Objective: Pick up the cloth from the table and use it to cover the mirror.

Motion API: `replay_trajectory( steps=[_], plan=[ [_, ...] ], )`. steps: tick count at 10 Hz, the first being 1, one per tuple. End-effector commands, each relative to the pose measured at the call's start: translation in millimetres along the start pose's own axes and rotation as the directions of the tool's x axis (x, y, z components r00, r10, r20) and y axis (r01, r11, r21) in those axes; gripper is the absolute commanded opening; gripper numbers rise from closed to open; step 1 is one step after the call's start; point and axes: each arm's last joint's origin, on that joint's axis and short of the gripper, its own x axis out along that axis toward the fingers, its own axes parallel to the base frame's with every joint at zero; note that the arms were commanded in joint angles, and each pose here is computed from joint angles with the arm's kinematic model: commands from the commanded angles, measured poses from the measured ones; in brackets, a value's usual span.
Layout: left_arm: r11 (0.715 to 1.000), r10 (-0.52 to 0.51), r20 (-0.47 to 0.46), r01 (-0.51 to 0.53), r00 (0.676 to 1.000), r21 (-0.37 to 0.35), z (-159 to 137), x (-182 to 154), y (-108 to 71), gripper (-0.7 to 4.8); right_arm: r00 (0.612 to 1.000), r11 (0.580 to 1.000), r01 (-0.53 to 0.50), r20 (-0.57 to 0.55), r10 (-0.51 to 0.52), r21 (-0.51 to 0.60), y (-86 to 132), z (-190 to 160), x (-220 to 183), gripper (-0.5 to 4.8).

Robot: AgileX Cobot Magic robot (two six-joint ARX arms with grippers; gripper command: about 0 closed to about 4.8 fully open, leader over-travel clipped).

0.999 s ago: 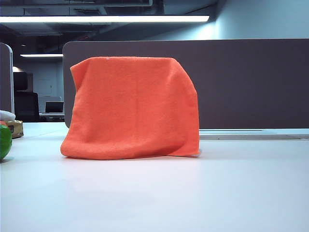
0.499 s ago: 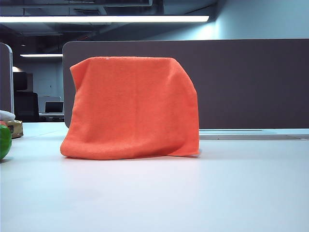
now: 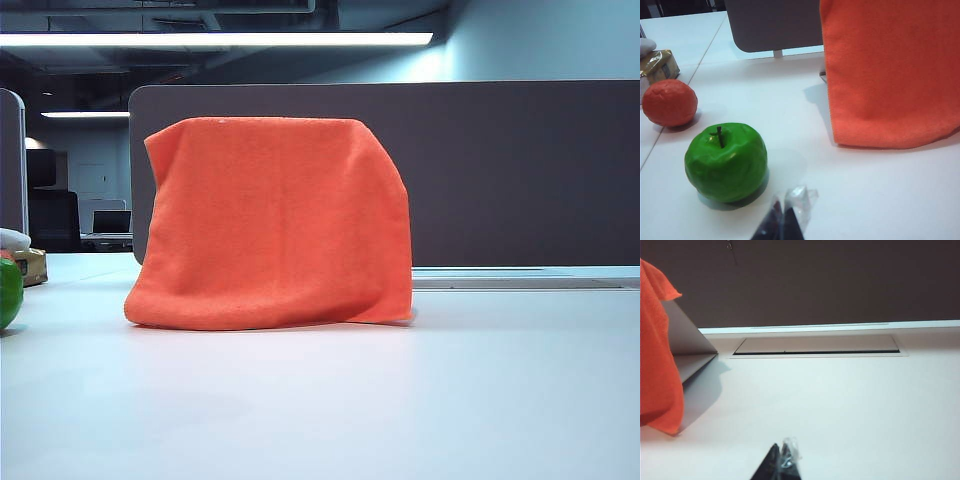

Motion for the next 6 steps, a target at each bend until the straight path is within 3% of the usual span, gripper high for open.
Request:
replay_trajectory(
  steps=[1, 6],
  plan=[
    [1.000, -0.004, 0.018, 0.004, 1.000, 0.008, 2.4, -0.2, 0.0, -0.06, 0.999, 1.000, -0.007, 0.050, 0.007, -0.014, 0.4, 4.8, -0.2, -0.05],
    [0.998, 0.066, 0.034, -0.067, 0.997, 0.012, 4.0, -0.5, 5.6, -0.06, 0.998, 0.998, 0.010, 0.070, -0.005, -0.063, -1.9, 6.8, -0.5, -0.05]
  ],
)
